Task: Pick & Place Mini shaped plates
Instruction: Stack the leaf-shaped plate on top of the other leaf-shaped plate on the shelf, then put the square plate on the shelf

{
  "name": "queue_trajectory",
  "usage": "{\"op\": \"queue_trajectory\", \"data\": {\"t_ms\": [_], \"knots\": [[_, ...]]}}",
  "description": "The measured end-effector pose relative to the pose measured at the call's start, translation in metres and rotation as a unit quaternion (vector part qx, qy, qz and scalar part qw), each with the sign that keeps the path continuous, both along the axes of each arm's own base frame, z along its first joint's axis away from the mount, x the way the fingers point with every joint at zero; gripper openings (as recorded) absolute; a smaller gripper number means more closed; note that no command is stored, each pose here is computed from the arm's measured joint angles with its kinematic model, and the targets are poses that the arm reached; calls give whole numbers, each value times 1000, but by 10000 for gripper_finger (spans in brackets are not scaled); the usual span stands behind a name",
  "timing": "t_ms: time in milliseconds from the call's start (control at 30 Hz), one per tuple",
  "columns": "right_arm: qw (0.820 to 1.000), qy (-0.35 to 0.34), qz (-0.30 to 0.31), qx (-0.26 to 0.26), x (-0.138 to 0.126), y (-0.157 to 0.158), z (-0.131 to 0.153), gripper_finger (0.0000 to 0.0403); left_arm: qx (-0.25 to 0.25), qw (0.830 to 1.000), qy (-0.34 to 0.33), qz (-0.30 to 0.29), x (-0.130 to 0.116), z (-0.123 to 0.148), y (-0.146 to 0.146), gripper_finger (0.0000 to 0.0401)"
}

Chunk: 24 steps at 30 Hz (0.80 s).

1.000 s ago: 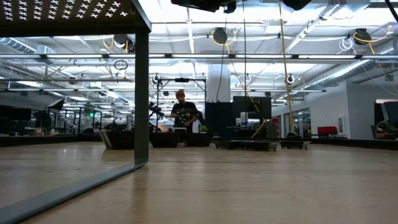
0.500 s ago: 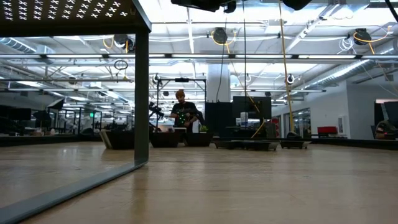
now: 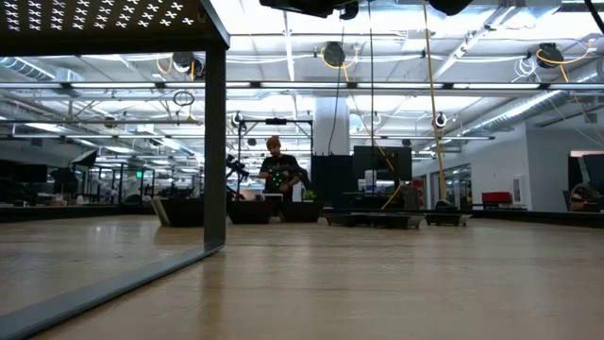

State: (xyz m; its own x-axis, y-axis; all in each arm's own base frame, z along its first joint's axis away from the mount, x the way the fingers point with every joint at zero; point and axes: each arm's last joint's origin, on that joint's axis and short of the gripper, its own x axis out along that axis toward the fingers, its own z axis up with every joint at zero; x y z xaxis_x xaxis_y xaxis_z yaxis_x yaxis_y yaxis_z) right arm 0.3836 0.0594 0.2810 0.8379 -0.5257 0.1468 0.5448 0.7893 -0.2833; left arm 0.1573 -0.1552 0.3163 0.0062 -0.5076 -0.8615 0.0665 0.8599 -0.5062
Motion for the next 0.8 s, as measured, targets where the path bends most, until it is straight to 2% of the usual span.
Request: {"op": "queue_trajectory", "data": {"t_ms": [267, 400, 533, 600, 667, 733, 800], "knots": [[1000, 0, 0, 0, 0, 0, 0, 89, 17, 1000, -6, 14, 0, -1, 1, 114], [1000, 4, 0, -1, 0, 0, -1, 89, 4, 1000, 6, 10, 0, 0, 0, 154], [1000, 8, 3, -1, -1, 5, -1, 89, -18, 1000, -7, -25, -2, 4, 3, 180], [1000, 8, 12, -1, -2, 13, -1, 89, -14, 998, -56, -22, -2, 9, 7, 188], [1000, 11, 22, -5, -6, 22, 2, 91, -6, 990, -138, -13, -2, 19, 11, 193], [1000, 19, 14, -10, -12, 30, 7, 94, 4, 972, -236, -10, -2, 31, 16, 198], [999, 37, -12, -17, -18, 38, 9, 97, 33, 944, -328, -12, -4, 43, 23, 201]]}}
